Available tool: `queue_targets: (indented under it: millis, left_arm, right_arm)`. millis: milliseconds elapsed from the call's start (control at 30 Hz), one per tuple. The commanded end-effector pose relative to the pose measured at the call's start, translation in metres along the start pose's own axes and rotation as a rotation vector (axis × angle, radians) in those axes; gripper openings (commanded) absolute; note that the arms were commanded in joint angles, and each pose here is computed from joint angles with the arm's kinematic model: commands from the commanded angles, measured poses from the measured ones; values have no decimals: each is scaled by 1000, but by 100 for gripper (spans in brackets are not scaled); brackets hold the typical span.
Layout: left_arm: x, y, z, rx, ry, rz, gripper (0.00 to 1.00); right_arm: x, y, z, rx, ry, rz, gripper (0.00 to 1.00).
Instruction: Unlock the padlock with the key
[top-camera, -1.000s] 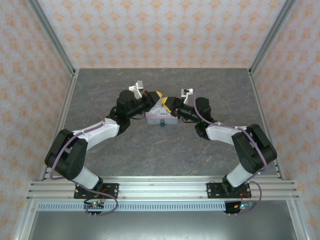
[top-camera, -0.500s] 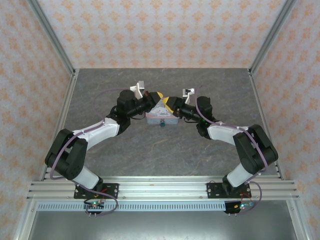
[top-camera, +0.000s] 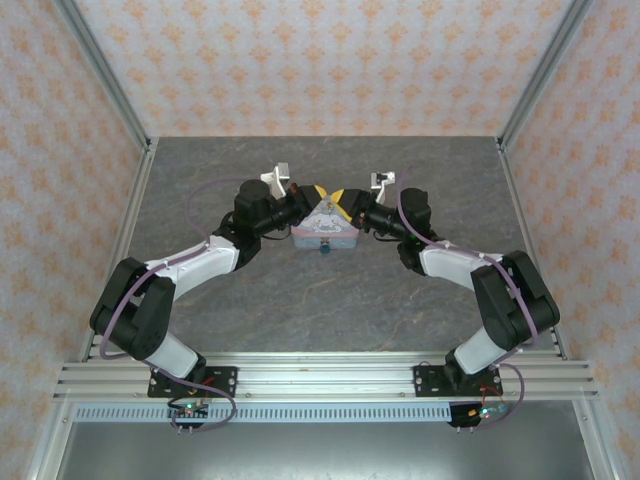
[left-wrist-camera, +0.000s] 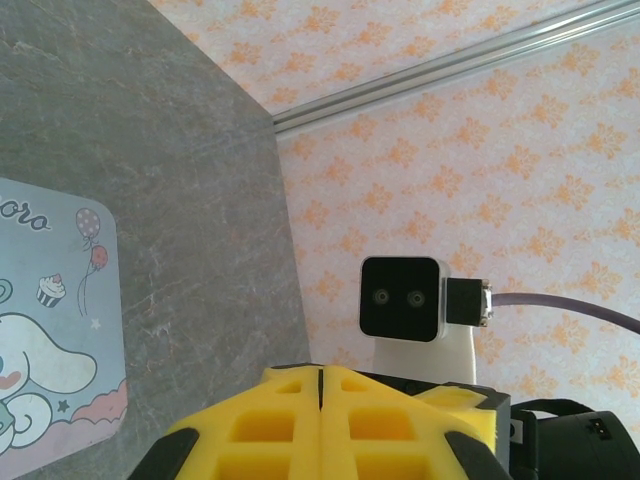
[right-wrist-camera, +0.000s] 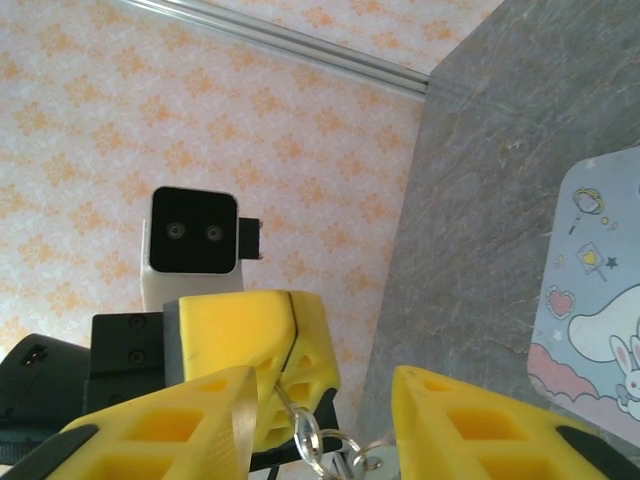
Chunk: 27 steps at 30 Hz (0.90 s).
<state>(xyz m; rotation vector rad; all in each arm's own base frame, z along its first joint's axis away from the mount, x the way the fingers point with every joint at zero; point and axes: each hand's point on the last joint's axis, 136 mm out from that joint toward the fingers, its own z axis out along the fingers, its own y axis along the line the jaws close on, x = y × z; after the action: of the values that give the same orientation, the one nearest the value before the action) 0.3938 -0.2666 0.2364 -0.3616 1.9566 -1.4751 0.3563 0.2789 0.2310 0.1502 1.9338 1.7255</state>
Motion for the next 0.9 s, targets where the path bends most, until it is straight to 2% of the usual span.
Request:
queue_targets:
  millis: [0,233,600,867]
  left_arm:
    - [4,-16,-2,38,20,35,0]
    - [3,-17,-1,38,20,36,0]
    - [5,-14,-2,31,24,37,0]
    - [6,-12,-3,27,24,36,0]
  right_arm:
    - [1,26,6,-84,33,-53,39]
    - [11,20,14,-77,68,-48,35]
    - [13,11,10,-47,52,-46,31]
    - [7,9,6,-40,30,-39,22]
